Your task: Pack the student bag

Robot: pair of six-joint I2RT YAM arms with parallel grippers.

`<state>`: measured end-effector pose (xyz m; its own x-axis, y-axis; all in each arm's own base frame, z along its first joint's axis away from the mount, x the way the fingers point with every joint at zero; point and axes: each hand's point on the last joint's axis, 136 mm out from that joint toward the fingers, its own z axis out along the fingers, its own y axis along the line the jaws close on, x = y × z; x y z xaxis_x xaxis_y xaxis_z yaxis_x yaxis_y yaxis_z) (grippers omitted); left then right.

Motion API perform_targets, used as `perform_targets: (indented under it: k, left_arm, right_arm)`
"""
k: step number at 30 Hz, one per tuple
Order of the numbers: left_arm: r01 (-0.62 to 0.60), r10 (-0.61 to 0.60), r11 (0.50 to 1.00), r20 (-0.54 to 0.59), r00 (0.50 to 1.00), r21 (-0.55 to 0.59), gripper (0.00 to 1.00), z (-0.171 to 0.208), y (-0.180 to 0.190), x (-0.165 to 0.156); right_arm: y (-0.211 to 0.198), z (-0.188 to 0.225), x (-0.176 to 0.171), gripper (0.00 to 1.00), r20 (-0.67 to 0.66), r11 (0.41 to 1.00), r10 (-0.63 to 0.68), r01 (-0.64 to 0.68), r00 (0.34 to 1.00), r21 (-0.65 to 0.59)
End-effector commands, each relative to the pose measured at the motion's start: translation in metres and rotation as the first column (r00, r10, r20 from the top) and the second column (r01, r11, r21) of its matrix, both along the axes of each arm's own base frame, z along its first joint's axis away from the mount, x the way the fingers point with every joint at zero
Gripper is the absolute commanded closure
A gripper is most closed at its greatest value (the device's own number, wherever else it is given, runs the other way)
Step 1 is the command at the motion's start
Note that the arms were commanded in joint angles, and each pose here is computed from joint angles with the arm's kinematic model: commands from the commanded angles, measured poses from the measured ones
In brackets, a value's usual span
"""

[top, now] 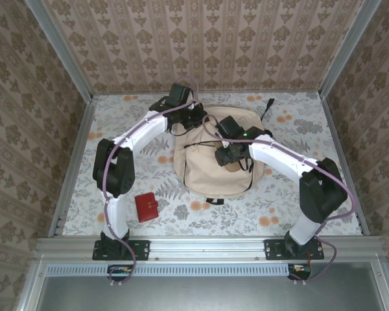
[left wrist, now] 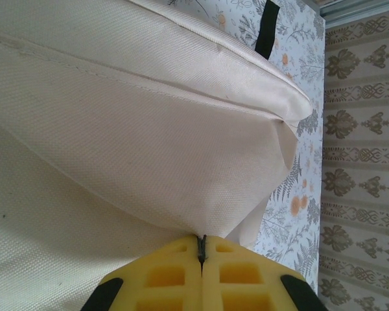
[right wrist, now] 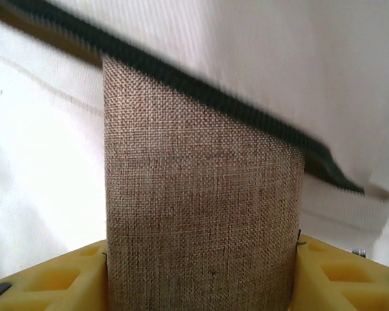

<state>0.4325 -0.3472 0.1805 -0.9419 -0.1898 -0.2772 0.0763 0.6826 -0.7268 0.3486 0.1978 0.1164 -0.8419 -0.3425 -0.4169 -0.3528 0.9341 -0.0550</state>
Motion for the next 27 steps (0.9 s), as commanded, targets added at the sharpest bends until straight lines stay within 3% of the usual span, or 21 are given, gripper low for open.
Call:
perform_targets:
  k: [1,6,9,14,18,23,27]
  left_arm:
    - [-0.016,0.016,0.999,0.015,1.000,-0.050,1.00,0.006,0.004,0.018]
    - [-0.048,0.047,0.998,-0.034,0.998,-0.033,1.00,-0.019,0.015,0.030]
    - [-0.054,0.052,0.998,-0.058,0.997,-0.022,1.00,-0.033,0.018,0.033]
    - [-0.059,0.058,0.998,-0.099,0.993,-0.009,1.00,-0.054,0.020,0.036]
    - [-0.054,0.054,0.999,-0.094,0.994,-0.001,1.00,-0.055,0.021,0.036]
    - [-0.048,0.047,0.999,-0.082,0.995,-0.004,1.00,-0.050,0.022,0.033]
    - [-0.042,0.040,0.999,-0.074,0.996,-0.013,1.00,-0.045,0.021,0.031]
  right_arm:
    - [0.016,0.013,0.031,0.46,0.087,1.000,0.013,-0.014,0.996,0.007]
    - [0.033,0.009,0.055,0.43,0.098,0.999,-0.013,0.009,0.995,0.040]
    - [0.035,0.005,0.057,0.32,0.082,0.997,-0.053,0.049,0.995,0.056]
    - [0.031,0.008,0.035,0.17,0.029,0.989,-0.091,0.087,0.995,0.117]
    - [0.022,0.028,0.004,0.14,0.007,0.970,-0.135,0.130,0.991,0.207]
    - [0.008,0.029,-0.033,0.20,-0.062,0.931,-0.217,0.226,0.974,0.288]
    - [0.018,0.020,-0.046,0.41,-0.144,0.865,-0.266,0.302,0.953,0.401]
